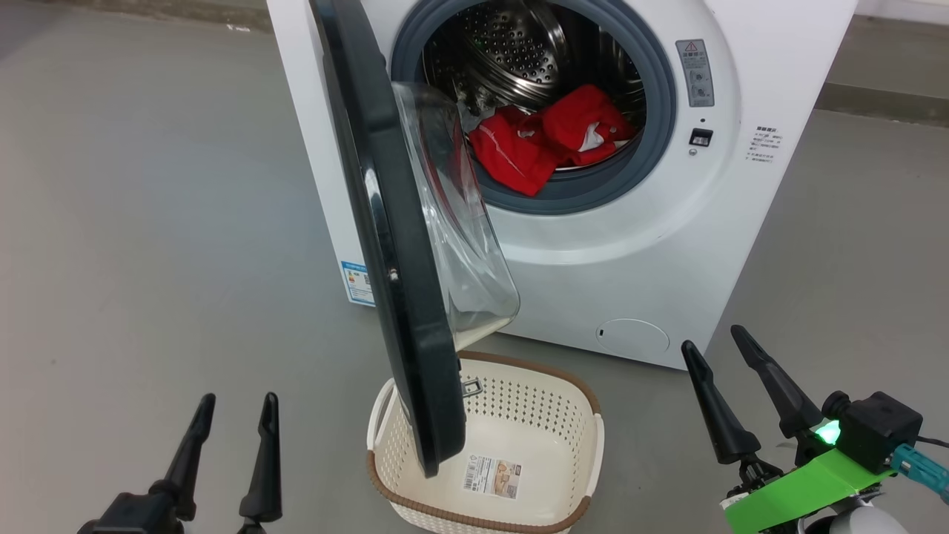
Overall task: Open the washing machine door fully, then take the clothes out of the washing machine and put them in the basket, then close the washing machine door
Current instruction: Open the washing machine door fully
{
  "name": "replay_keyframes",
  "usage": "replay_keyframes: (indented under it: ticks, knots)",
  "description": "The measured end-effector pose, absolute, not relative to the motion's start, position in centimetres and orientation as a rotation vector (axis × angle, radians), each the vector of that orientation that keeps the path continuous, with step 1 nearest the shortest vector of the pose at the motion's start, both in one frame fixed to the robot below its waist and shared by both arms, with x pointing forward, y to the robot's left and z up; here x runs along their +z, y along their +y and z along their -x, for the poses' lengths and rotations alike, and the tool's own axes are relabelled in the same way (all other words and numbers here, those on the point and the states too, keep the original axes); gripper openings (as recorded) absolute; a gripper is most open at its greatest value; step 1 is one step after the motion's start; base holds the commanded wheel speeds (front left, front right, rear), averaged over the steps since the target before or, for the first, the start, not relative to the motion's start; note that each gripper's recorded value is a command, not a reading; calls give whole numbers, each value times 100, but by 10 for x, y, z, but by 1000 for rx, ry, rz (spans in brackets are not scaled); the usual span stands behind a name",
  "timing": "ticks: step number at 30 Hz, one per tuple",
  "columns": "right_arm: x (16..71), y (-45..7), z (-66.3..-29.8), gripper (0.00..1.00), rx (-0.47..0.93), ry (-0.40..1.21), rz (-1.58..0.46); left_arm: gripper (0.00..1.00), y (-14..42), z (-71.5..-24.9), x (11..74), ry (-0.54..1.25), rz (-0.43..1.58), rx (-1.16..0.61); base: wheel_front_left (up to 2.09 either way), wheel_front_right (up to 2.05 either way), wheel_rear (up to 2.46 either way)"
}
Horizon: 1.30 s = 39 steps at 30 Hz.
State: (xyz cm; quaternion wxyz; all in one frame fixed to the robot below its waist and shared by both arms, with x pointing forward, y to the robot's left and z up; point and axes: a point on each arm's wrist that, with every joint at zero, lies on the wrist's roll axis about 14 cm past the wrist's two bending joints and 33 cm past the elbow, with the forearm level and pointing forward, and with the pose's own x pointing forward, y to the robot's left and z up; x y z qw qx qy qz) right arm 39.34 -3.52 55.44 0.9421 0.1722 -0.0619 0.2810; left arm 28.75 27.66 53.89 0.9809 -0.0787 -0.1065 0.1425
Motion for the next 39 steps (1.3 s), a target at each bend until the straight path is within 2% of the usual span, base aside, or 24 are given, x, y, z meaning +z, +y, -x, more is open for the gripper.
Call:
replay_keyframes:
  ticks: [39]
  knots:
    - [519,-47,-398,100,508,-31,-306,100,279,-287,534,-199,162,296,0,0,0]
